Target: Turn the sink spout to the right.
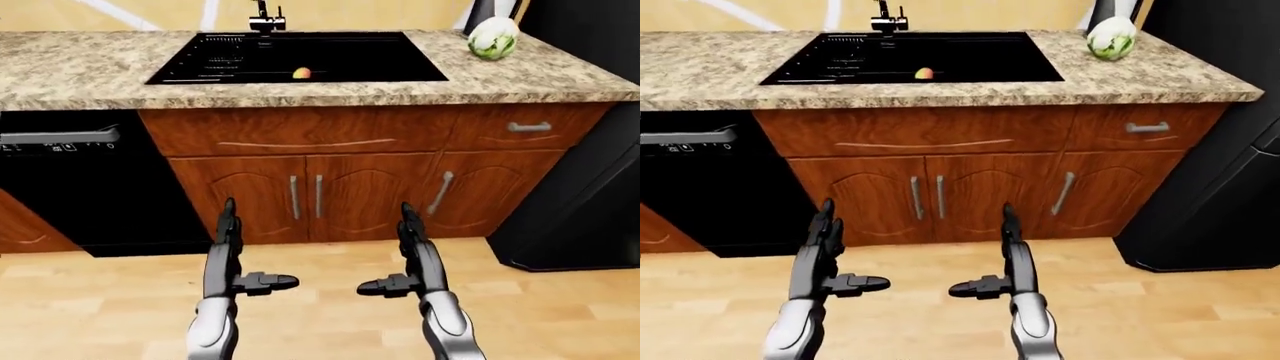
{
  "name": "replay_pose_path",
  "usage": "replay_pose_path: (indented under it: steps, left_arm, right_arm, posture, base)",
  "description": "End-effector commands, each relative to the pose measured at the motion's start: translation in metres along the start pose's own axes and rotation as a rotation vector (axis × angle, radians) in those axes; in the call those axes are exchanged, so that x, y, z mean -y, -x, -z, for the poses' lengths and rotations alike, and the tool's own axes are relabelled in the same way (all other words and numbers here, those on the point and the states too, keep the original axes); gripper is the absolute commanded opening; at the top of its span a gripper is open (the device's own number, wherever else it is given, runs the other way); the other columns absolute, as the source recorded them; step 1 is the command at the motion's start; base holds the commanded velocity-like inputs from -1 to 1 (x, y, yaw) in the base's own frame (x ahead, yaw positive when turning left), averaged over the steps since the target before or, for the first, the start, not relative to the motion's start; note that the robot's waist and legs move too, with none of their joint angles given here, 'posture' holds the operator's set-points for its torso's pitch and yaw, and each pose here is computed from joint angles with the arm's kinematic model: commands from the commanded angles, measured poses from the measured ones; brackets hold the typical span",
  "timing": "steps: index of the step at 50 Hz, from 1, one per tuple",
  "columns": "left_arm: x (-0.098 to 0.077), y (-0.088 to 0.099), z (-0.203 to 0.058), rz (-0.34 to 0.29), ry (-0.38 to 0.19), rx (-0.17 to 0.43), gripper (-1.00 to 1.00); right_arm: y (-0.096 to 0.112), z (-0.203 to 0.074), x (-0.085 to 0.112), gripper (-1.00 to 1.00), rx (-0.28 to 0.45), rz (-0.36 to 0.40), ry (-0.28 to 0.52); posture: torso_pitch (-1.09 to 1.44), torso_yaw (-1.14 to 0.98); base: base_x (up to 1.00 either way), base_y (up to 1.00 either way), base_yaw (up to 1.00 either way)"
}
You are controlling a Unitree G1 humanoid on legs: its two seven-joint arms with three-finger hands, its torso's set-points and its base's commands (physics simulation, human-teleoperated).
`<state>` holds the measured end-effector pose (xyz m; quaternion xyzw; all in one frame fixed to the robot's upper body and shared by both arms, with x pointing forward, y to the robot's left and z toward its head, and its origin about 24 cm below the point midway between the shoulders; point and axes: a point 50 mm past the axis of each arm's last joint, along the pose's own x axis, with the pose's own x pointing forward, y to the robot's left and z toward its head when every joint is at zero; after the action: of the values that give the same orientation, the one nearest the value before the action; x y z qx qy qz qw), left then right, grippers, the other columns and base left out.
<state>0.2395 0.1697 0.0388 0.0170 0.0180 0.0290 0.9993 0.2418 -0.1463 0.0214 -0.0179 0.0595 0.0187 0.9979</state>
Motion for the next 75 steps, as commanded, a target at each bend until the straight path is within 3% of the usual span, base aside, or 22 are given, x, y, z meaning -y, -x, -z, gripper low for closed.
replay_pose_path:
  steps: [1,58,60,64,68,75]
  left_arm:
    - [0.007,-0.003,-0.016,0.028,0.006,0.086,1.0]
    - [0.004,-0.005,-0.018,0.021,0.011,0.09,1.0]
    - [-0.004,-0.014,-0.026,-0.005,0.031,0.092,1.0]
    - [-0.017,-0.039,-0.056,-0.042,-0.01,0.101,1.0]
    - [-0.024,-0.062,-0.094,-0.056,-0.017,0.116,1.0]
    - [-0.04,-0.098,-0.132,-0.098,-0.023,0.106,1.0]
  right_arm:
    - [-0.003,-0.021,0.005,1.0,0.111,0.021,0.007]
    - [-0.004,-0.021,0.005,1.0,0.113,0.014,-0.002]
    - [-0.008,-0.024,0.01,1.0,0.12,0.021,-0.041]
    - [-0.026,-0.05,0.024,1.0,0.112,0.063,-0.001]
    - [-0.042,-0.09,0.032,1.0,0.12,0.069,0.021]
    - [-0.059,-0.15,0.038,1.0,0.12,0.068,0.07]
  posture:
    - [0.0,0.0]
    - [0.0,0.0]
    - [0.0,0.0]
    - [0.0,0.0]
    - [0.0,0.0]
    - [0.0,0.0]
  base:
    - [0.0,0.0,0.0]
    - [0.0,0.13,0.0]
    - [0.0,0.0,0.0]
    - [0.0,0.0,0.0]
    - [0.0,0.0,0.0]
    - [0.0,0.0,0.0]
